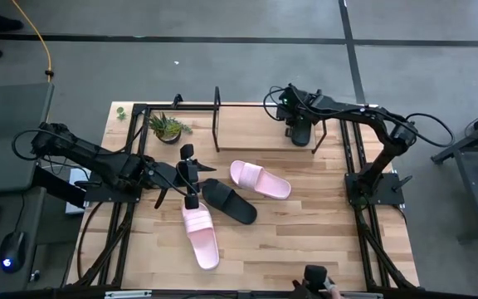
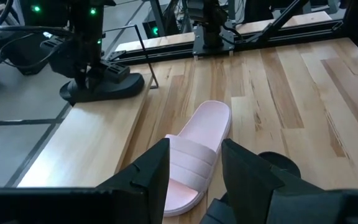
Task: Pick and place slides into the shelf
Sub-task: Put the bottom black slide on the shelf, then put the black slide on the shelf
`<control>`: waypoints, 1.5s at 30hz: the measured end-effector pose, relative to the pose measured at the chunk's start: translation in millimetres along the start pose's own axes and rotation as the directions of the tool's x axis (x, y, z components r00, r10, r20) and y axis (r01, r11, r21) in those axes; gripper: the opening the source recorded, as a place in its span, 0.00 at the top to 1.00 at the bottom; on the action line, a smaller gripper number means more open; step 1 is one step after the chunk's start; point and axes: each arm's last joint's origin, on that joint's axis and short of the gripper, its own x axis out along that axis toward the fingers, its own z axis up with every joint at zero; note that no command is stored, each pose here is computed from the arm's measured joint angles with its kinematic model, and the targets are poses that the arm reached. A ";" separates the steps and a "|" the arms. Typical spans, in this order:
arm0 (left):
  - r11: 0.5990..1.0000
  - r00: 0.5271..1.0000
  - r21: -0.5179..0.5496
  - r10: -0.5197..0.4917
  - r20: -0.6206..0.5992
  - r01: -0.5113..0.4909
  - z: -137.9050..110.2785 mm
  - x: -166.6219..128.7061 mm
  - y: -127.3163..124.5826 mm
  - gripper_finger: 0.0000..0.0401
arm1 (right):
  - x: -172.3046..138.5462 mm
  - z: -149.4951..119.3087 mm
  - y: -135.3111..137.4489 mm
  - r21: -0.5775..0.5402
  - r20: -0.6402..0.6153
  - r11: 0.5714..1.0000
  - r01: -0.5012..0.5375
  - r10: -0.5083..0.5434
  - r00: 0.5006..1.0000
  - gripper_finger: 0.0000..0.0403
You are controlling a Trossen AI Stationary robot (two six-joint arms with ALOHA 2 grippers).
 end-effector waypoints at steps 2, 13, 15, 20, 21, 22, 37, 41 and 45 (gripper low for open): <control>1.000 1.000 0.000 0.000 0.000 0.000 0.0 0.0 0.0 0.68 | 0.2 0.4 0.4 0.010 0.012 1.000 -0.017 0.017 1.000 0.74; 1.000 1.000 0.000 0.000 0.000 0.000 0.0 0.0 0.0 0.68 | -0.3 6.3 4.7 0.015 0.142 0.986 -0.165 0.161 0.977 0.74; 1.000 1.000 0.000 0.000 0.000 0.000 0.0 0.0 0.0 0.68 | -0.3 2.6 7.4 0.021 0.104 0.981 -0.192 0.189 0.976 0.74; 1.000 1.000 0.000 0.000 0.000 0.000 0.0 0.0 0.0 0.68 | -0.9 -4.5 12.3 0.053 0.036 0.967 -0.250 0.249 0.968 0.74; 1.000 1.000 0.000 0.000 0.000 0.000 0.0 0.0 0.0 0.68 | -1.1 -5.4 13.1 0.057 0.029 0.964 -0.260 0.259 0.965 0.74; 1.000 1.000 0.000 0.000 0.000 0.000 0.0 0.0 0.0 0.68 | -1.3 -6.3 13.7 0.059 0.019 0.962 -0.267 0.267 0.964 0.74; 1.000 1.000 0.000 0.000 0.000 0.000 0.0 0.0 0.0 0.68 | -1.9 -11.4 15.8 0.074 -0.044 0.961 -0.266 0.270 0.962 0.74; 1.000 1.000 0.000 0.000 0.000 0.000 0.0 0.0 0.0 0.68 | -1.7 -8.4 15.4 0.074 0.003 0.954 -0.290 0.291 0.957 0.74; 1.000 1.000 0.000 0.000 0.000 0.000 0.0 0.0 0.0 0.68 | -1.9 -2.4 15.1 0.067 0.081 0.946 -0.318 0.313 0.946 0.74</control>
